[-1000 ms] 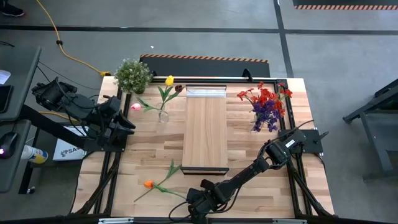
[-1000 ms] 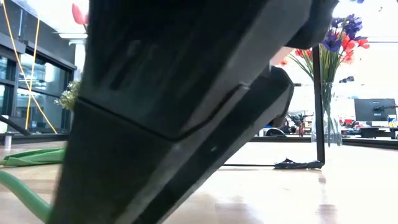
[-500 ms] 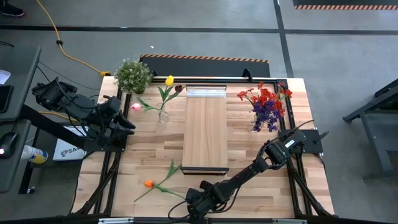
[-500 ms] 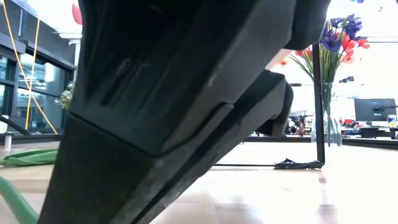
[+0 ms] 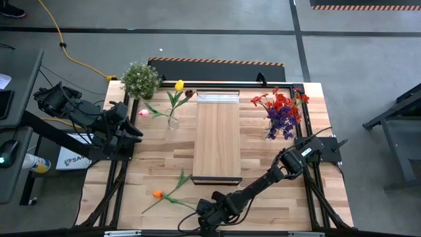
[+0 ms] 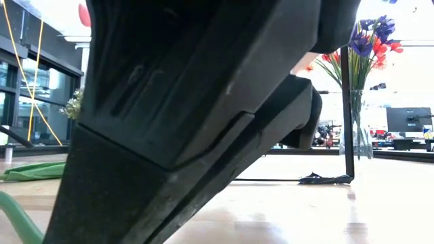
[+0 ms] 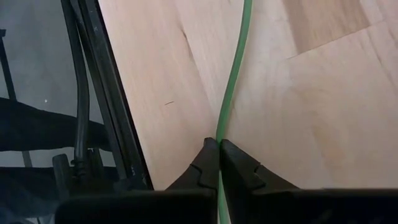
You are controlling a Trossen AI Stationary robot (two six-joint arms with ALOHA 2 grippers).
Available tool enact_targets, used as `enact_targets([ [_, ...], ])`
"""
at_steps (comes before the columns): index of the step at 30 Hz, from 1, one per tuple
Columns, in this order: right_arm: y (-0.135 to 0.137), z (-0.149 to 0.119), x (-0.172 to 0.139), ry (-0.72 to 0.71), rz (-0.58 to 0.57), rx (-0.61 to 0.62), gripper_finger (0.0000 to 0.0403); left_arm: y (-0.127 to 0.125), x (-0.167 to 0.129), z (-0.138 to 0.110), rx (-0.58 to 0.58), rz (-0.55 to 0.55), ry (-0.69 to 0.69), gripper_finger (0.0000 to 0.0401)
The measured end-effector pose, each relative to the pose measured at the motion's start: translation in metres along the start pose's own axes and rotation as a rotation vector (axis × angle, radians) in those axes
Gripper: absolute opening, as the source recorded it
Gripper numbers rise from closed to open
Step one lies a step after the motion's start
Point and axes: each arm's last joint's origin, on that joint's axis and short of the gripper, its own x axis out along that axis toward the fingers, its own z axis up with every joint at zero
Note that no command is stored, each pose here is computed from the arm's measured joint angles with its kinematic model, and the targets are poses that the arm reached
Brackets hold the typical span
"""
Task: Pick and place flowers into a vace then onto a shelf
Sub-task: Put the orange tulip into the left transparent vase
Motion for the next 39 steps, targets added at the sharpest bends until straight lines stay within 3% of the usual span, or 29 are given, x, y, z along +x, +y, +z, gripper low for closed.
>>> enact_targets([
  [17, 0.015, 0.017, -0.031, -0.024, -0.049, -0.080, 0.0000, 0.000, 0.000, 0.000, 0.000, 0.001, 0.001, 0.0150],
  [39, 0.032, 0.046, -0.086, -0.226, -0.100, -0.184, 0.0000, 0.000, 0.000, 0.000, -0.003, 0.001, -0.001, 0.0150],
])
